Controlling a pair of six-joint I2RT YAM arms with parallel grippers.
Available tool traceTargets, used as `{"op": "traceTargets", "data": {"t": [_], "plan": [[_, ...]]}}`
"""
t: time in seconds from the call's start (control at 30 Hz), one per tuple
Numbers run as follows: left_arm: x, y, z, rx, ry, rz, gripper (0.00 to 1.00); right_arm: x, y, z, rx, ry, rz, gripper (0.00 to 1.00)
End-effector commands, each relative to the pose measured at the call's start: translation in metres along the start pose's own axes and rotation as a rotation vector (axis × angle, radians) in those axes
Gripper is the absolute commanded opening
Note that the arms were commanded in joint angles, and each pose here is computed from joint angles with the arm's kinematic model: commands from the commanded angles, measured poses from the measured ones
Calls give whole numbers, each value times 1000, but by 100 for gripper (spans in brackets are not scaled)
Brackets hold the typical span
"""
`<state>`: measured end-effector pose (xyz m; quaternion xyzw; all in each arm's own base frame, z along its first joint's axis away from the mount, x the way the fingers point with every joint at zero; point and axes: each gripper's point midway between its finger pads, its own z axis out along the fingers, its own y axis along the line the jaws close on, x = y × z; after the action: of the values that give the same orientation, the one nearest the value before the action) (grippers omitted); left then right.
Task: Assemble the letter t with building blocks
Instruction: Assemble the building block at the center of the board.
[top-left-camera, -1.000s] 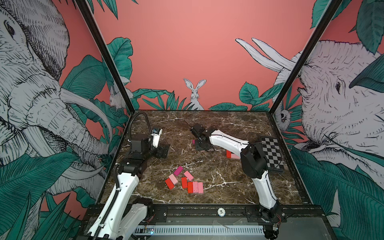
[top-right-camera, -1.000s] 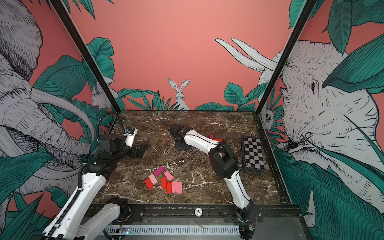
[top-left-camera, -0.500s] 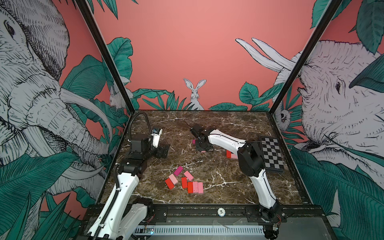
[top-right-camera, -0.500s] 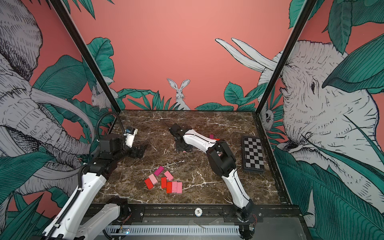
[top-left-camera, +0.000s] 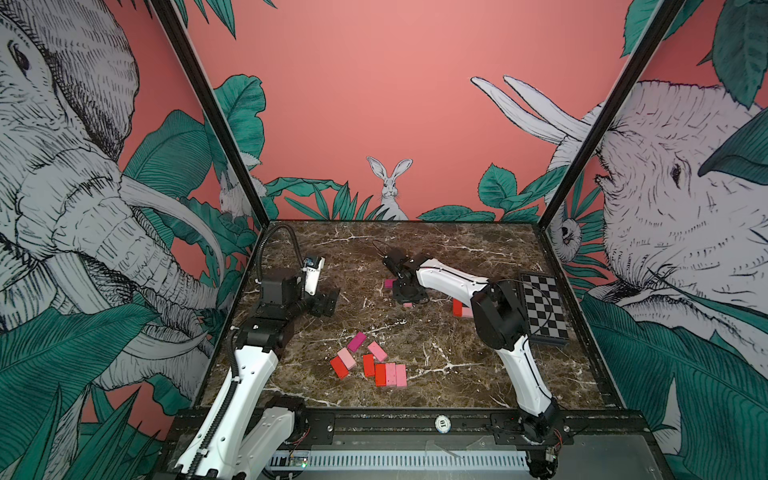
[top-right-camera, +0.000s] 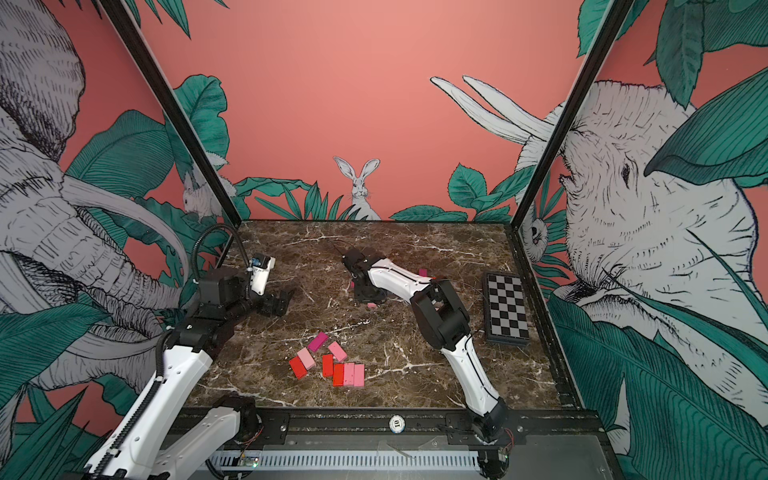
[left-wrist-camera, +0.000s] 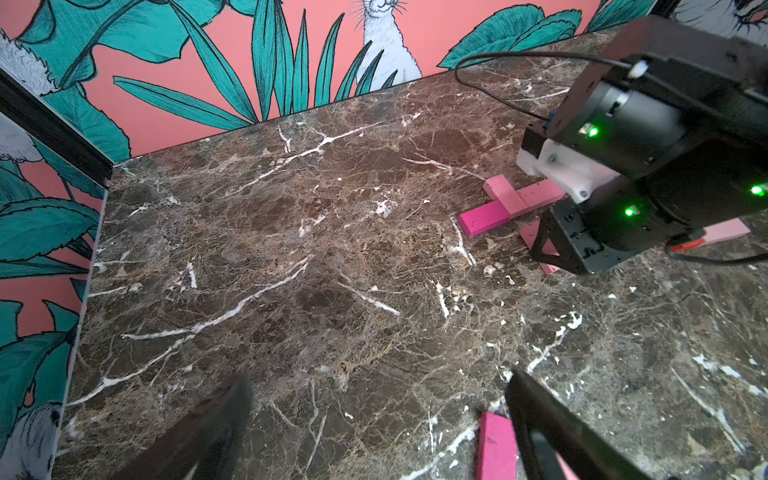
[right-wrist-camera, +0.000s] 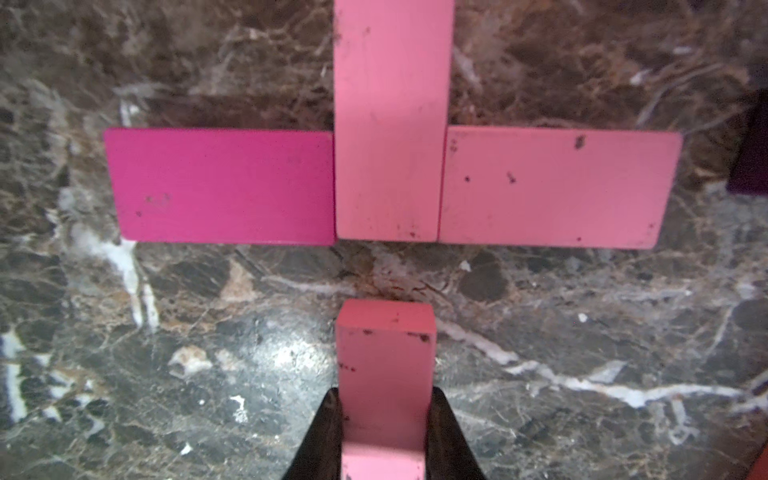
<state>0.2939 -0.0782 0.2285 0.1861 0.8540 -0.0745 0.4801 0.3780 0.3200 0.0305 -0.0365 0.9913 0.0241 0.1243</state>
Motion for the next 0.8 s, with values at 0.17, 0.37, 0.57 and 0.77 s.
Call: {"op": "traceTargets", "data": {"t": [0.17, 0.37, 0.57, 0.77], "plan": [[-8, 0, -9, 0, -23, -3, 97, 3, -10, 15, 29, 25, 20, 27], [-9, 0, -9, 0, -23, -3, 97, 2, -15, 15, 57, 22, 6, 40], [-8, -1, -8, 1, -20, -2, 97, 2, -17, 15, 62, 19, 6, 40], [-8, 0, -8, -2, -20, -2, 97, 0, -13, 15, 45, 9, 12, 37]]}}
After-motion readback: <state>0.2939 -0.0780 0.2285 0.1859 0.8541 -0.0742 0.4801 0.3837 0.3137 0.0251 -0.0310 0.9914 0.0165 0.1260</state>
